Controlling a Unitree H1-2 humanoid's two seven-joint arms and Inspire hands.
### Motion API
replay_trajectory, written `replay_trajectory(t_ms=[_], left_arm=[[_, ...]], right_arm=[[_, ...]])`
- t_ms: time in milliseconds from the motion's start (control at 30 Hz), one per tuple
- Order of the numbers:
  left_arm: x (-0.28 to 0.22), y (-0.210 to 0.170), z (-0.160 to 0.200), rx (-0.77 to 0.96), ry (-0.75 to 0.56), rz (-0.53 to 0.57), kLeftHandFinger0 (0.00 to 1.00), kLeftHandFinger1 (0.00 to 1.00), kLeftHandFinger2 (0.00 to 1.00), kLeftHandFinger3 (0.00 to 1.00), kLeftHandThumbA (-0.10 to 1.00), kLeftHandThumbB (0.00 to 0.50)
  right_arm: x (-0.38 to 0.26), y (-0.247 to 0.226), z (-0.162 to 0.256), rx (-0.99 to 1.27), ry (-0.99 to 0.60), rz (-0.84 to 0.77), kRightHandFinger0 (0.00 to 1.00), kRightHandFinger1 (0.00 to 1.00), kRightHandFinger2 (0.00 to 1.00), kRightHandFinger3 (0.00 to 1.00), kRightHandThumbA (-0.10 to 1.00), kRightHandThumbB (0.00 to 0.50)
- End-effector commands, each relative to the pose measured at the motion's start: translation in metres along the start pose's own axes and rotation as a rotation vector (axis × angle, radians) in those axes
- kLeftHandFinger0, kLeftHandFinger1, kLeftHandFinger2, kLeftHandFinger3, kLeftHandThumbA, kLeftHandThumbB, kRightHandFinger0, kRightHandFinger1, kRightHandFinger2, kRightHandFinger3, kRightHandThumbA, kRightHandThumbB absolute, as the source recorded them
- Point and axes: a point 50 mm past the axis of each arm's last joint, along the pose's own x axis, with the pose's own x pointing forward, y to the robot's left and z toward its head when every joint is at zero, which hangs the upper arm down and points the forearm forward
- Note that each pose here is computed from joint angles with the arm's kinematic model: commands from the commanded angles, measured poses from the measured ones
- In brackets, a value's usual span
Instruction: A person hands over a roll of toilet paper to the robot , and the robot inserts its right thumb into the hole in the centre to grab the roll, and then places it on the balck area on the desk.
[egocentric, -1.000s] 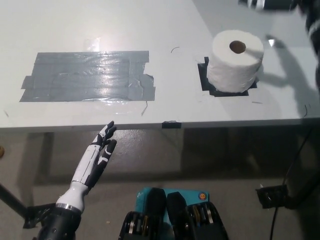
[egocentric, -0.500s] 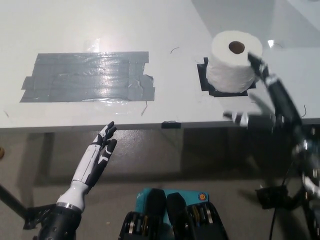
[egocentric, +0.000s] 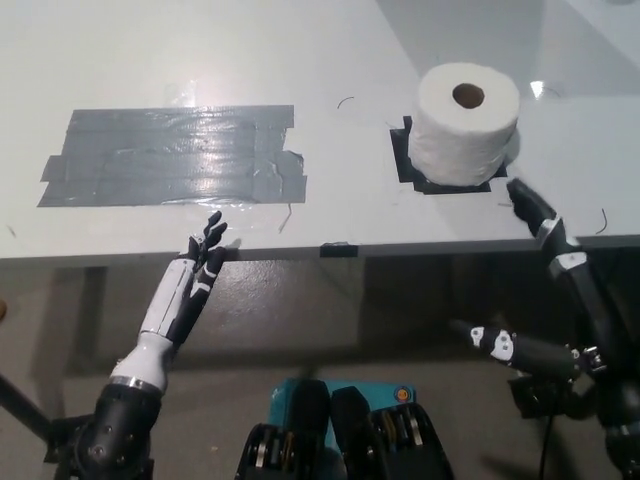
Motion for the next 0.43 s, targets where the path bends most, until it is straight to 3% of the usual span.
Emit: replay_trajectory(t_ms=[0,167,400], left_arm=[[-0.009,0.002,0.006,-0.022,-0.049,0.027,1.00,1.00,1.00,1.00,1.00,0.221],[-0.030,-0.004,-0.002,-0.037,-0.022,0.025,1.00,1.00,1.00,1.00,1.00,0.229],[-0.058,-0.006,-0.010,-0.048,0.006,0.036,1.00,1.00,1.00,1.00,1.00,0.180]], right_arm=[[-0.011,0.005,-0.031,0.100,0.047,0.023,1.00,1.00,1.00,1.00,1.00,0.262],[-0.030,0.022,-0.061,0.137,0.140,0.054,1.00,1.00,1.00,1.00,1.00,0.241],[-0.051,0.032,-0.072,0.152,0.196,0.079,1.00,1.00,1.00,1.00,1.00,0.232]])
